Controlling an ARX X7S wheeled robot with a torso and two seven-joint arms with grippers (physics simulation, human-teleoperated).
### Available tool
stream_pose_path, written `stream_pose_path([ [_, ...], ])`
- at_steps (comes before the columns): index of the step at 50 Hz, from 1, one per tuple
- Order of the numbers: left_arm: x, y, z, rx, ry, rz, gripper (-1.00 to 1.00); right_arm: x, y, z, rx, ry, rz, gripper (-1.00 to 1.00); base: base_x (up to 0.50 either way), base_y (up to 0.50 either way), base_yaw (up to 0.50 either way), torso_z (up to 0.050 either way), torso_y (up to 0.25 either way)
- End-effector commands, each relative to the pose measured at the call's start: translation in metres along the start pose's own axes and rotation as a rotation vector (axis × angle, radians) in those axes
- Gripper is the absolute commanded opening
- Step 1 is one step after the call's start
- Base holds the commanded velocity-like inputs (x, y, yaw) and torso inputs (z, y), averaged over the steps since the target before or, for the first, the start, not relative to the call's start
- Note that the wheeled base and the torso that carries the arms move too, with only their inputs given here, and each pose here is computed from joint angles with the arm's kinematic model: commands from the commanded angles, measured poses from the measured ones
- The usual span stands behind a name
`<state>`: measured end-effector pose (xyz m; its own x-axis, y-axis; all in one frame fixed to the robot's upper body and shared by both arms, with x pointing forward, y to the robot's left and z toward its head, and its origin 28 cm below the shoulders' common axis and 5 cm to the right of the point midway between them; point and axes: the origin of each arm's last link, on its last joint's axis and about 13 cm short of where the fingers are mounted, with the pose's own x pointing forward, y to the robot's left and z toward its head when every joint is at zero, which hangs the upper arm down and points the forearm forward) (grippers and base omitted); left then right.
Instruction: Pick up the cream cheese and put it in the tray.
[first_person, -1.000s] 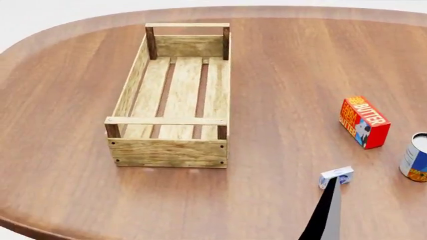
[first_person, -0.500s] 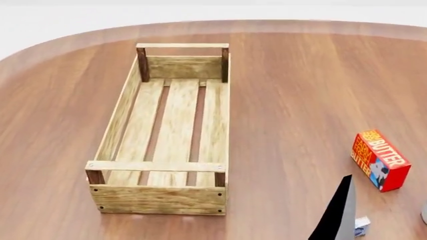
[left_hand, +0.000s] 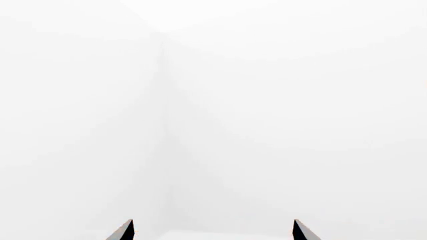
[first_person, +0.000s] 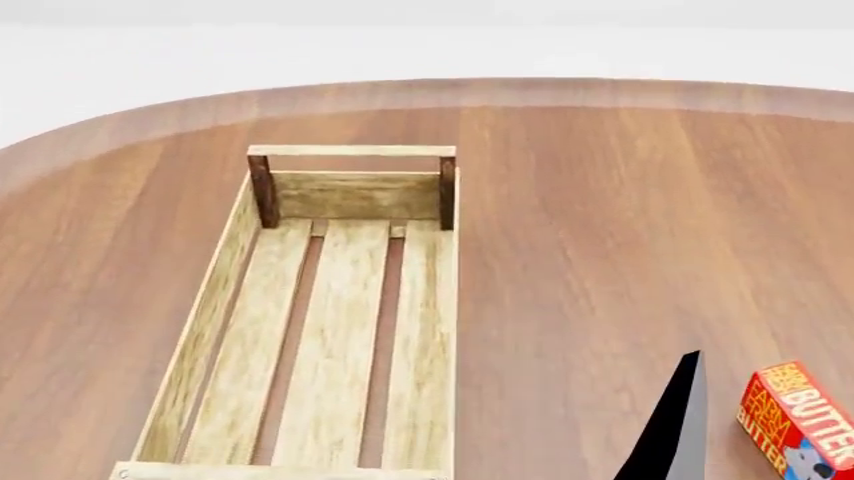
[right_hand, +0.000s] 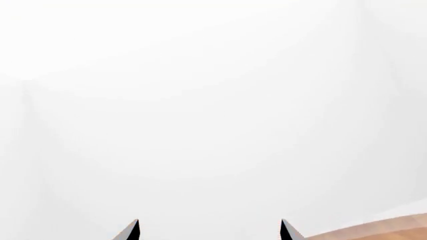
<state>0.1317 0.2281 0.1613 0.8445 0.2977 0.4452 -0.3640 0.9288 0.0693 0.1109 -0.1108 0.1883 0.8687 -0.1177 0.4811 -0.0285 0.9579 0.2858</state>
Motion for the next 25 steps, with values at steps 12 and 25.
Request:
stream_pose_path([
  [12,0.002,0.0003,-0.0068,0.022,0.013,0.003,1.0,0.009,-0.0052,-0.0065,-0.043,-0.027,-0.031,1.0,0.43,0.0,0.0,0.0,0.002],
  [25,0.0019,-0.0021,-0.0071,0.054,0.018,-0.015,1.0,0.0096,-0.0056,-0.007,-0.039,-0.019,-0.039,1.0,0.0,0.0,0.0,0.0,-0.029],
])
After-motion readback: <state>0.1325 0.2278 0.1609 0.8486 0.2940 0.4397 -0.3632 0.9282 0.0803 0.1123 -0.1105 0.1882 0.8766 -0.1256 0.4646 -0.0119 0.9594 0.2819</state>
